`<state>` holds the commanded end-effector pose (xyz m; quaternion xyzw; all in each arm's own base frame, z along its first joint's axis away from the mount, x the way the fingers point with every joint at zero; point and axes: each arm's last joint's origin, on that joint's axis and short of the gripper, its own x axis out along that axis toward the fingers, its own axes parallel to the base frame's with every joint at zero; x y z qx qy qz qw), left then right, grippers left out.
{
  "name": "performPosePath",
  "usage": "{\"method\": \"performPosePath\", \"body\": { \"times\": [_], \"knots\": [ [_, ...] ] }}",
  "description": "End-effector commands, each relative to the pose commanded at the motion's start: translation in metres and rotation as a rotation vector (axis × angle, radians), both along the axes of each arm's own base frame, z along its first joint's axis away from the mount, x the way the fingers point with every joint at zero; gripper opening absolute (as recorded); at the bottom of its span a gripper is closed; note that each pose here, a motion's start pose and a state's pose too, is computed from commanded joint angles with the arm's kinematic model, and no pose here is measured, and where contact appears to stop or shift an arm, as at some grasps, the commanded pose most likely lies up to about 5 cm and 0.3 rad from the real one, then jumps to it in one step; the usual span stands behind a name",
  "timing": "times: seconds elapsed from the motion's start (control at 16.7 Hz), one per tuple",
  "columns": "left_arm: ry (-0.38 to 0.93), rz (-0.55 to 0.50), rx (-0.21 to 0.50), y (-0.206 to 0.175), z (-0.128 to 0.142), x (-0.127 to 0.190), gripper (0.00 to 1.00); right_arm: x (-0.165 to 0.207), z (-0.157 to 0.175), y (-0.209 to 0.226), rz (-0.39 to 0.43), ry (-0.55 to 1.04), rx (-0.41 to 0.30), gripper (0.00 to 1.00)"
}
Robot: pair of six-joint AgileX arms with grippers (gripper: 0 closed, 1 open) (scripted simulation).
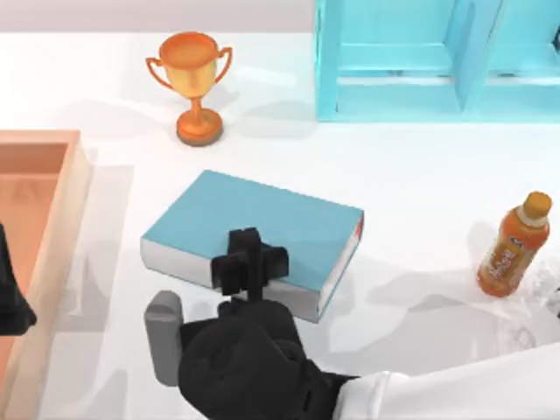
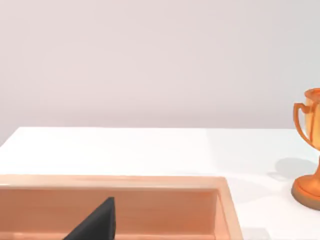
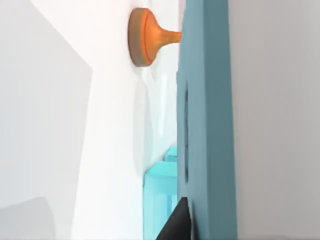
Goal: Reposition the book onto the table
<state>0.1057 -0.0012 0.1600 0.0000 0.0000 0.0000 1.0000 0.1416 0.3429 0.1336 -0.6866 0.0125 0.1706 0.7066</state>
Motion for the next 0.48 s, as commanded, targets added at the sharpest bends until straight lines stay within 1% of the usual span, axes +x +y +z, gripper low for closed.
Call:
{"method": "performPosePath", "body": {
  "times": [0.48],
  "knots": [
    [0.000, 0.000, 0.000, 0.0000, 0.0000, 0.0000, 1.00, -0.0037, -0.0016, -0.0011, -0.003, 0.004, -0.003, 0.00]
  ]
}}
